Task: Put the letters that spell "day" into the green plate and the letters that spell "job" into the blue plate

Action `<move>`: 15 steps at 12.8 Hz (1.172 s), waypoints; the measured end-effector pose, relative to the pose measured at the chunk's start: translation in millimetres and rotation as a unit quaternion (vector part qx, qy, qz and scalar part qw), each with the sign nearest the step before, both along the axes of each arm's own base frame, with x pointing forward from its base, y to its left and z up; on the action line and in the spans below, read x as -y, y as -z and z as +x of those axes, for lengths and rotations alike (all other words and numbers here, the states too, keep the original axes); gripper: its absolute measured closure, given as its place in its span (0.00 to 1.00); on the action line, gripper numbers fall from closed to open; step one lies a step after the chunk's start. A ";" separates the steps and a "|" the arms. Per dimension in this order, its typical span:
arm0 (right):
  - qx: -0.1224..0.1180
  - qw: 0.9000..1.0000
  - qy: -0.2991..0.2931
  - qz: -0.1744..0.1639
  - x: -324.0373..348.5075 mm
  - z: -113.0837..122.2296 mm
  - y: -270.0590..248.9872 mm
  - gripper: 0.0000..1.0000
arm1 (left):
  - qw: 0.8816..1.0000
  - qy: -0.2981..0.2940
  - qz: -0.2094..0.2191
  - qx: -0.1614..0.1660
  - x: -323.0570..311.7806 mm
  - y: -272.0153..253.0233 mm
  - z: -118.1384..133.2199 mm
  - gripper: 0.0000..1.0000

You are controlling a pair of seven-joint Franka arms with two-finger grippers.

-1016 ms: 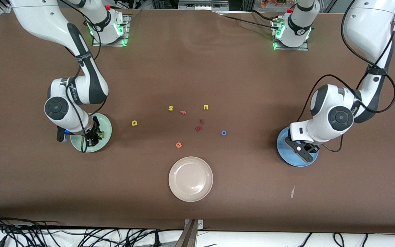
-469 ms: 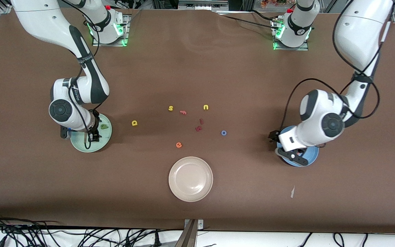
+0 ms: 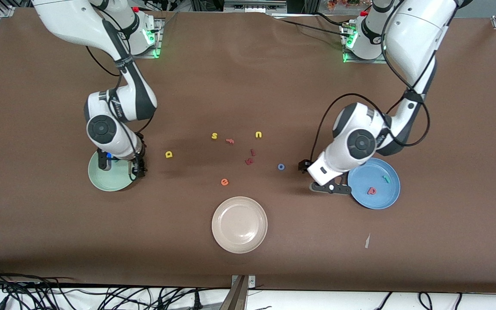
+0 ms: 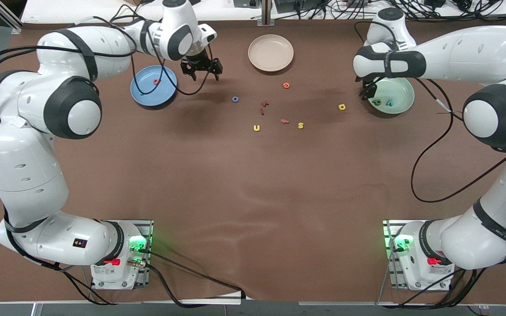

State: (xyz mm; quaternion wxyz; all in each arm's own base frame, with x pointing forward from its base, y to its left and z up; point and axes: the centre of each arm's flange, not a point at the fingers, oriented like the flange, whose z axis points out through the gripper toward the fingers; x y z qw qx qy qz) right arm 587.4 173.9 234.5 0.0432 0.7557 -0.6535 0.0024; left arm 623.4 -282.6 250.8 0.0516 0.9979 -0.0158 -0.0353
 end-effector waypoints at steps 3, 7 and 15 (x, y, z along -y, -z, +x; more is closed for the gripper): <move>0.002 1.000 0.001 0.006 -5.0 -2.6 14.6 0.01 | 0.999 -0.044 0.004 -0.013 39.3 13.7 -13.4 0.03; 0.009 1.000 -0.001 0.013 -9.9 -14.0 47.4 0.01 | 0.997 -0.068 0.005 -0.021 84.3 35.6 -27.2 0.02; 0.005 1.000 -0.001 0.025 -36.3 -24.8 49.5 0.02 | 0.996 -0.090 0.005 -0.027 98.7 76.8 -36.9 0.12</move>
